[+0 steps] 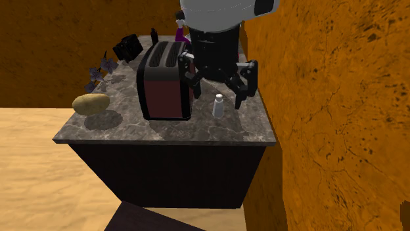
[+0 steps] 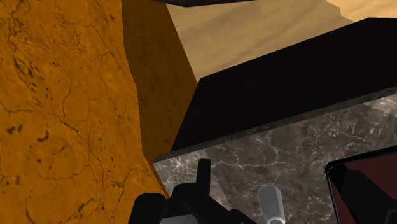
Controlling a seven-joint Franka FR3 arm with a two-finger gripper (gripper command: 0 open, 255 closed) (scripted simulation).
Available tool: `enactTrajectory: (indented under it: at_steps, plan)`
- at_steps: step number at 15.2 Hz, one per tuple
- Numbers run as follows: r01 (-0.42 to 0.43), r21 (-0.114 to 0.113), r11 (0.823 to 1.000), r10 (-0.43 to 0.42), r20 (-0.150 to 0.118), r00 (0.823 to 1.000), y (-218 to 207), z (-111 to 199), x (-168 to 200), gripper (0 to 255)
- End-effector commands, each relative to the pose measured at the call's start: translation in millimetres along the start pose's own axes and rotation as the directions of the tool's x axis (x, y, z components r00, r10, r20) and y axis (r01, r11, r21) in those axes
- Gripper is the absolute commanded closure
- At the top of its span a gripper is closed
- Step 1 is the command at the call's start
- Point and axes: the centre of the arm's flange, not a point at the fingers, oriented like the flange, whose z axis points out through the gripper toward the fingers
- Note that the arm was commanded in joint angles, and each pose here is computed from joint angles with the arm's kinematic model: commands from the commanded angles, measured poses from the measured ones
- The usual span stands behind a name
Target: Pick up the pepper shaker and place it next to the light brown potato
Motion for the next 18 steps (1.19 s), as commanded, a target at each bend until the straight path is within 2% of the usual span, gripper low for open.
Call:
enactTrajectory:
  at_steps: [1,18]
  plan:
    - [0.002,0.006,1.000,-0.002,0.002,1.000,-6,18,19,0]
    - [0.017,0.060,0.998,-0.018,0.028,0.999,-56,165,183,0]
